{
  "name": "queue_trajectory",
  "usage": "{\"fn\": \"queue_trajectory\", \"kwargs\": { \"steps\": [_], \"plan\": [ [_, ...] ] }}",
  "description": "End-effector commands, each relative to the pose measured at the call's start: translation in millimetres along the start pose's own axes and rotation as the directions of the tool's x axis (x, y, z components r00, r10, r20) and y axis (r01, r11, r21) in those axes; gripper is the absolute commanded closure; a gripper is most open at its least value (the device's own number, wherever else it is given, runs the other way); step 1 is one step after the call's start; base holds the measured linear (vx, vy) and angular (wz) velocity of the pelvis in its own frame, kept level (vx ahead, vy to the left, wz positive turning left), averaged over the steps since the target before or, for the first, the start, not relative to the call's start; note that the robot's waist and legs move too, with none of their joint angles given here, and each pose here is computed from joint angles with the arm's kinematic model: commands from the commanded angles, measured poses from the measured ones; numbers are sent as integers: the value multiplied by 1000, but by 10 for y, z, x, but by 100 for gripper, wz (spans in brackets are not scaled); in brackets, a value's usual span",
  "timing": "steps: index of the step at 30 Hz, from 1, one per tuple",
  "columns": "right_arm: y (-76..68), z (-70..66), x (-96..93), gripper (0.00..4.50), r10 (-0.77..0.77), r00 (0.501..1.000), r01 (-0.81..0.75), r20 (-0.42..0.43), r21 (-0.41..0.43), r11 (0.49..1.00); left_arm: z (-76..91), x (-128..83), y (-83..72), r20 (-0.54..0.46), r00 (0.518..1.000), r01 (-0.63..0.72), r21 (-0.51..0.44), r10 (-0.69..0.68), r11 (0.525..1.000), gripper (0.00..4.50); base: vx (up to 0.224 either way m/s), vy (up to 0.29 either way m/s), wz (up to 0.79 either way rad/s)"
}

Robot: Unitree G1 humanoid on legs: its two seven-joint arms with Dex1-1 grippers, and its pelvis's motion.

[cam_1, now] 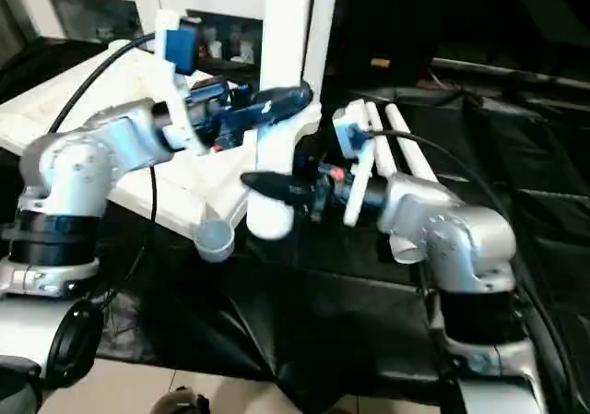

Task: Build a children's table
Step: Pick table leg

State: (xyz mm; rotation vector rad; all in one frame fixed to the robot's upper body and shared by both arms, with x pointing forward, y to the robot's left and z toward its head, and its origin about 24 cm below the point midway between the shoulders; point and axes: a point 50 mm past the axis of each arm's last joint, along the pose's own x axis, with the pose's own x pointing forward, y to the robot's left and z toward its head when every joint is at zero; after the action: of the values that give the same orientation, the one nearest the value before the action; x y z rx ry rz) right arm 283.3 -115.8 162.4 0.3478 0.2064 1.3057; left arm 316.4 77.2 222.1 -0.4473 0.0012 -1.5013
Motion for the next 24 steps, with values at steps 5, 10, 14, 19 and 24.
{"fn": "queue_trajectory", "kwargs": {
  "steps": [5,10,14,19,24],
  "plan": [
    [-40,-42,-8,215,-30,1000,31,-8,38,999,41,107,-46,25,996,88,-9,-88,996,260,0,0,0],
    [-52,-58,8,250,-55,998,55,-10,36,998,50,94,-29,36,997,66,-7,-66,998,260,0,0,0],
    [-139,-46,48,255,-172,985,172,13,11,985,34,82,127,39,993,-114,-24,115,993,190,0,0,0],
    [-316,7,166,256,-386,920,389,69,-46,920,-25,58,371,37,897,-440,10,440,898,146,0,0,0],
    [-459,9,370,257,-525,847,531,79,-91,843,-191,131,483,57,774,-633,50,630,773,145,0,0,0]
  ]
}}
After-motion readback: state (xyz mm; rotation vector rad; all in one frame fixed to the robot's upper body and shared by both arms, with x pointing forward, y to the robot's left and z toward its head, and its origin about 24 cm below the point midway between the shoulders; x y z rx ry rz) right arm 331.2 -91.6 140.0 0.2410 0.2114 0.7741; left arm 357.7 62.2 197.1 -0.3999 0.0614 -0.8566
